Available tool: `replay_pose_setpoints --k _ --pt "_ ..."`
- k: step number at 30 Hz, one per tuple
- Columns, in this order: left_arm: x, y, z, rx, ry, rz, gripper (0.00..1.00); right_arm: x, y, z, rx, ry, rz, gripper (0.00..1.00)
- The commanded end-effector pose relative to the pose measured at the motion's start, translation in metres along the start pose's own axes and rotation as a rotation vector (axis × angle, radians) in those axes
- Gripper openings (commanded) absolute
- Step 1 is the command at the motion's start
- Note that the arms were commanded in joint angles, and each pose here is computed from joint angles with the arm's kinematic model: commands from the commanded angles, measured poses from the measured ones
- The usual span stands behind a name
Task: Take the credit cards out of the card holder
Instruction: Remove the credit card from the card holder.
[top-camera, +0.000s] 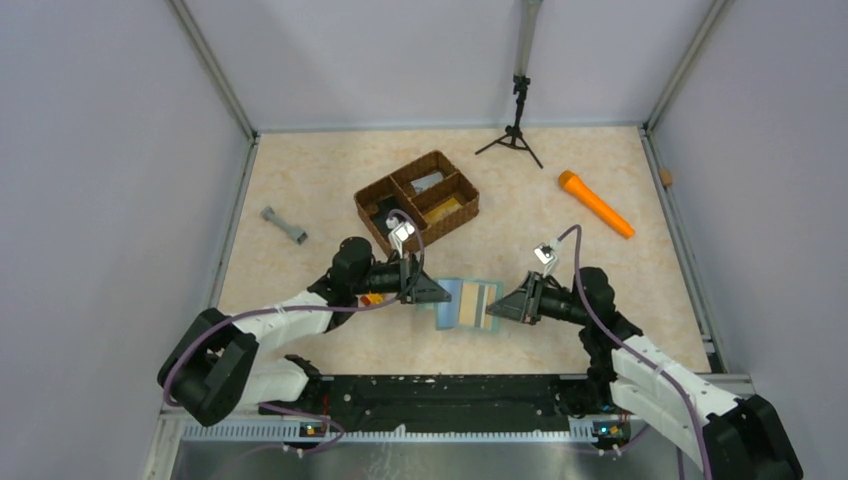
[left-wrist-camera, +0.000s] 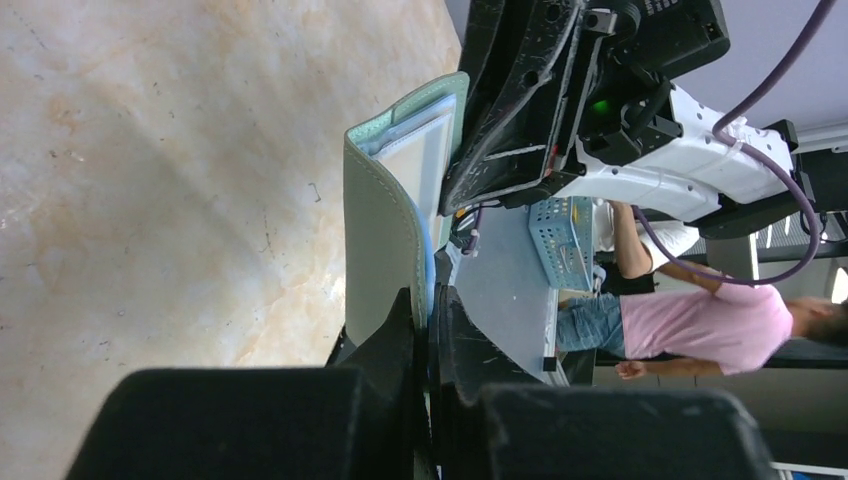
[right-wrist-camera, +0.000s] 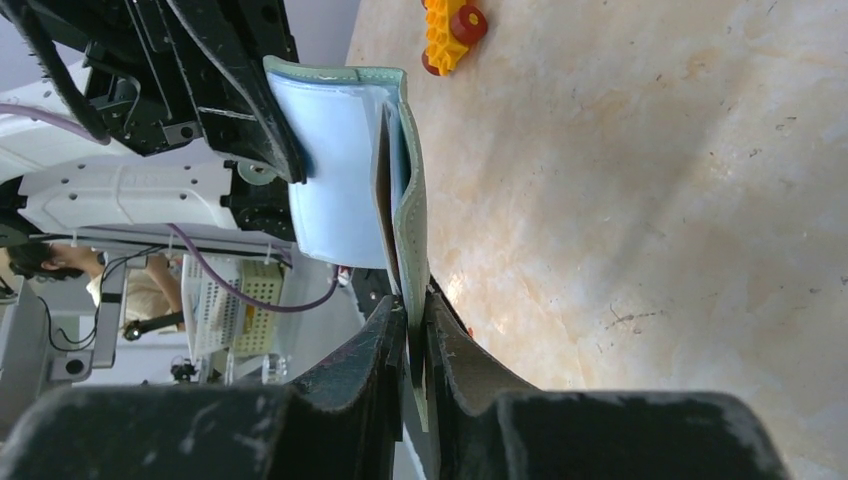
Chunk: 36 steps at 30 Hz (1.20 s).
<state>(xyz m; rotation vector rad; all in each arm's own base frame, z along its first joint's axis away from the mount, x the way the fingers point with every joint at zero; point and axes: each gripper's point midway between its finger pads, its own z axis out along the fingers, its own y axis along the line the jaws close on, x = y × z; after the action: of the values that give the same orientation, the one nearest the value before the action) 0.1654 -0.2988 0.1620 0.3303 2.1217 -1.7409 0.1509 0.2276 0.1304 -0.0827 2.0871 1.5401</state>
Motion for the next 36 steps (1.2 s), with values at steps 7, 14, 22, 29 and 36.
replay_pose_setpoints --k 7,14,22,29,36 --pt "-0.014 -0.022 0.013 0.044 -0.002 0.092 0.00 -0.019 0.047 0.005 -0.162 -0.038 -0.053 0.00" --pt "-0.012 -0.005 0.024 0.004 0.012 0.067 0.00 -0.019 0.065 0.009 -0.225 -0.039 -0.029 0.00" --pt "-0.010 0.007 0.018 -0.085 -0.008 0.064 0.16 -0.024 0.050 0.017 -0.104 -0.036 -0.026 0.00" --pt "-0.009 0.023 0.005 -0.136 -0.058 0.018 0.45 -0.025 0.046 0.016 -0.051 -0.035 -0.004 0.00" --pt "-0.012 0.011 -0.007 -0.045 -0.105 0.024 0.83 -0.028 0.048 0.014 -0.020 -0.032 0.006 0.00"
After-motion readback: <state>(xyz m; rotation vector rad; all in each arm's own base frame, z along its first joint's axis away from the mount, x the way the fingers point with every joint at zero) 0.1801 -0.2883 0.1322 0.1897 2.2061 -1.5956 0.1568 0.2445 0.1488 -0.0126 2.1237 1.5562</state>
